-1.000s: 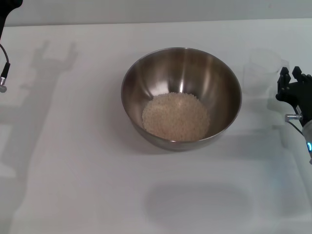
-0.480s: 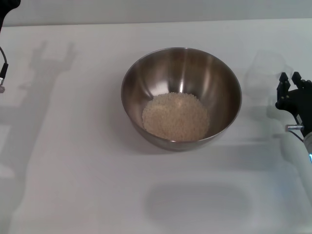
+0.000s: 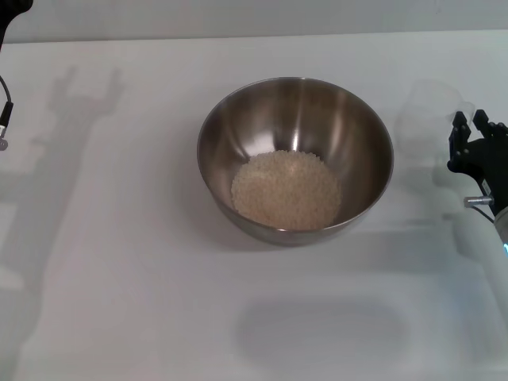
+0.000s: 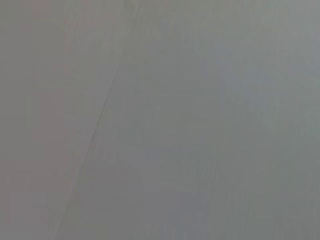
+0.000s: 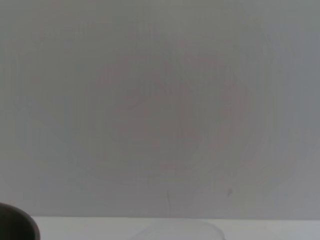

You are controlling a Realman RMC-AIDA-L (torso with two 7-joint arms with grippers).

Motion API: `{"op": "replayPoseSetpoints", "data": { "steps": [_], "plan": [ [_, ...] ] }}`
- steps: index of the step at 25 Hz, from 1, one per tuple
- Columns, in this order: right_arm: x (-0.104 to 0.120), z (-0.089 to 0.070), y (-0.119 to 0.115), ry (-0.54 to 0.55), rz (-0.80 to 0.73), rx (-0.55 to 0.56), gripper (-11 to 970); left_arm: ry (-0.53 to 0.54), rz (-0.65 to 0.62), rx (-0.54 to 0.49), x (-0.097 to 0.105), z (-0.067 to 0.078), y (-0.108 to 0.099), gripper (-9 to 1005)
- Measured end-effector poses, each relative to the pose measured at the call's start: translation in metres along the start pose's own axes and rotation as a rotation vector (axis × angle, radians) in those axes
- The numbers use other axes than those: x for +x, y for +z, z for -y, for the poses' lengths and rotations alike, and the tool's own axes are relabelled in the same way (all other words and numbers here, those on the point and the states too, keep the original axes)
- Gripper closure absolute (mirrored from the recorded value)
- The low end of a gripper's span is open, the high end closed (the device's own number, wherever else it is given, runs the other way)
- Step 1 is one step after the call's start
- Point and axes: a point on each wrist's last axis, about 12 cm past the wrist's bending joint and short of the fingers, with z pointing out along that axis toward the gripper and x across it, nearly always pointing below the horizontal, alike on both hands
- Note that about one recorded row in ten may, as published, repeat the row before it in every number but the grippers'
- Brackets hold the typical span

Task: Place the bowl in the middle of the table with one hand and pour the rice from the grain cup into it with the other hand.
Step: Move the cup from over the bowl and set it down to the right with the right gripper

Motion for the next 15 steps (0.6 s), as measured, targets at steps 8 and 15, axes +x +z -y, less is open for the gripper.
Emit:
{"op": "replayPoseSetpoints", "data": {
  "steps": [8,15],
  "plan": [
    [-0.0044,0.0010,0.0106,-0.060,0.008,-0.042,702,-0.002,0.005,0.005,-0.0007,0.0014,0.0009,182],
    [-0.0025,-0.0036,0.0049,-0.078,0.016,-0.078,699,-0.002,0.006,0.005,-0.0008,0.0014,0.0000,182]
  ]
}}
